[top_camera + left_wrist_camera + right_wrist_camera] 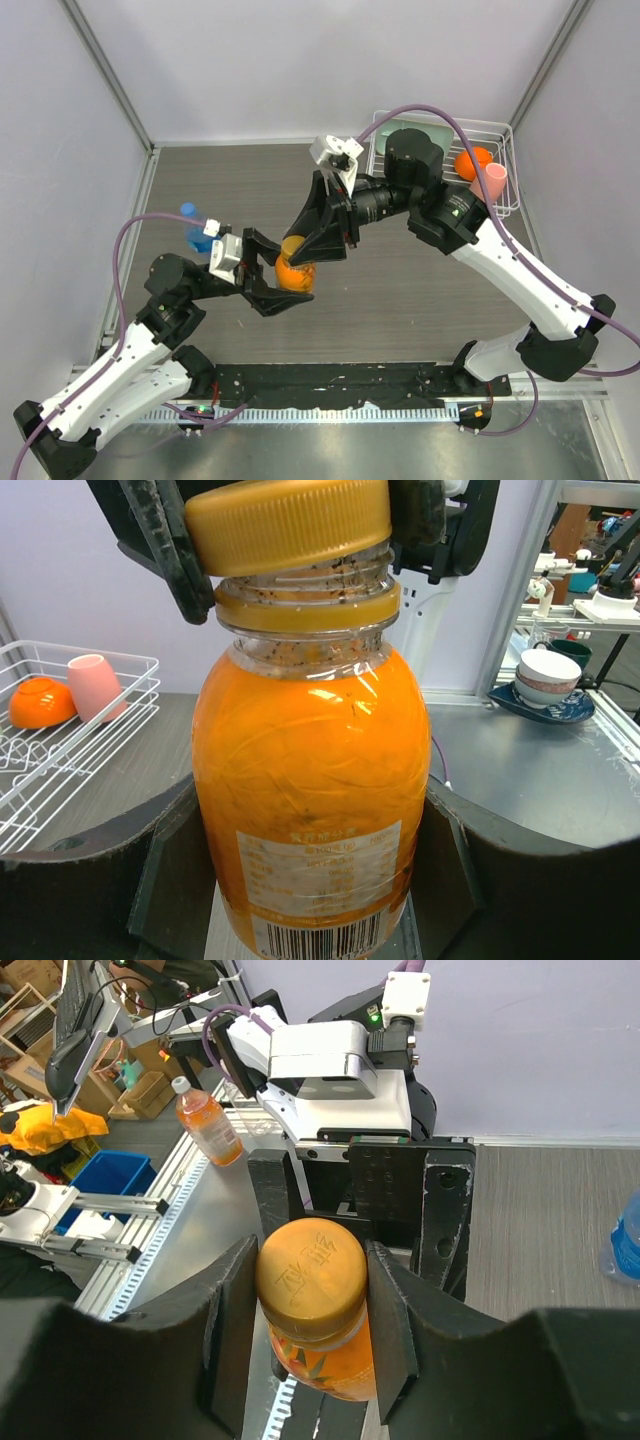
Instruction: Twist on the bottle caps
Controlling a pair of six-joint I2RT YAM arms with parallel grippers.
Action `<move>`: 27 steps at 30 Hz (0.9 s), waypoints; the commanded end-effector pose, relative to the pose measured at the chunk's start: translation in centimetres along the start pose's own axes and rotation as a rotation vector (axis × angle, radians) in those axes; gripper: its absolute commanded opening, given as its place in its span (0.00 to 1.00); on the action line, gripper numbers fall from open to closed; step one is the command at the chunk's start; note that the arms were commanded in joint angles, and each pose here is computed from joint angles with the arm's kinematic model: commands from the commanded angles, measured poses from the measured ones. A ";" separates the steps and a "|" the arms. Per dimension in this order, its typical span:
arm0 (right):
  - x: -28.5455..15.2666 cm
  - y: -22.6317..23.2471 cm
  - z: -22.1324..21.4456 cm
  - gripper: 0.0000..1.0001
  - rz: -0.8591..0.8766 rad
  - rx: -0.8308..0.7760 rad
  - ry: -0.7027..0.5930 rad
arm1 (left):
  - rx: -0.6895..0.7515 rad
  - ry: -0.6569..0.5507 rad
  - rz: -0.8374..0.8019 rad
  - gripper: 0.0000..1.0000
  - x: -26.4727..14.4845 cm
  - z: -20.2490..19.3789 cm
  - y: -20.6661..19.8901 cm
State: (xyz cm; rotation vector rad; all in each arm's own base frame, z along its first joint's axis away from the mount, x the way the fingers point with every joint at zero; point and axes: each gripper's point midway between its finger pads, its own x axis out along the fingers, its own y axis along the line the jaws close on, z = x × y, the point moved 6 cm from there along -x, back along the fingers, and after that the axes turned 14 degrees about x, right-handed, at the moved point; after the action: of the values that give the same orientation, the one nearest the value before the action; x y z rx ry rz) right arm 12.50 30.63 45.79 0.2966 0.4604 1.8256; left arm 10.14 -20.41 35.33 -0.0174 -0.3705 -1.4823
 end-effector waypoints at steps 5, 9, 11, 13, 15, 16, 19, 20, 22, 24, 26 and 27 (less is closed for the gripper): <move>-1.1 1.4 0.1 0.31 -0.010 -0.040 -0.023 | 0.041 -0.052 0.066 0.00 0.0 1.6 0.7; -1.5 1.8 0.0 0.30 -0.028 -0.052 -0.031 | 0.040 -0.051 0.090 0.00 -0.1 1.5 0.9; -1.8 2.2 0.2 0.29 -0.036 -0.064 -0.037 | 0.036 -0.050 0.107 0.00 -0.1 1.5 1.1; -1.9 2.2 0.3 0.29 -0.042 -0.062 -0.034 | 0.037 -0.050 0.118 0.00 -0.1 1.4 1.3; -1.9 2.3 0.5 0.29 -0.045 -0.074 -0.032 | 0.035 -0.048 0.122 0.00 -0.1 1.4 1.3; -2.0 2.3 0.5 0.29 -0.051 -0.067 -0.026 | 0.034 -0.047 0.127 0.00 -0.1 1.4 1.4; -2.0 2.3 0.5 0.28 -0.051 -0.068 -0.017 | 0.032 -0.045 0.135 0.00 -0.1 1.4 1.5; -2.0 2.2 0.5 0.28 -0.053 -0.070 -0.016 | 0.031 -0.045 0.141 0.00 -0.1 1.4 1.6; -1.9 1.9 0.4 0.28 -0.064 -0.059 0.000 | 0.028 -0.041 0.141 0.00 -0.2 1.3 1.6; -1.9 1.4 0.0 0.27 -0.087 -0.041 0.022 | 0.029 -0.042 0.152 0.00 -0.2 1.3 1.7; -2.0 1.3 0.1 0.27 -0.109 -0.036 0.034 | 0.036 -0.040 0.166 0.00 -0.2 1.2 1.9; -2.1 1.0 -0.3 0.27 -0.133 -0.016 0.054 | 0.037 -0.037 0.172 0.00 -0.2 1.1 2.0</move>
State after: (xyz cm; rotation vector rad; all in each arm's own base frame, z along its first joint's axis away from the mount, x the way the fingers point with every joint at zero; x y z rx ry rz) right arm 12.94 29.45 45.87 0.2350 0.4266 1.7192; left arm 10.85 -20.39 35.11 -0.0310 -0.3408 -1.4211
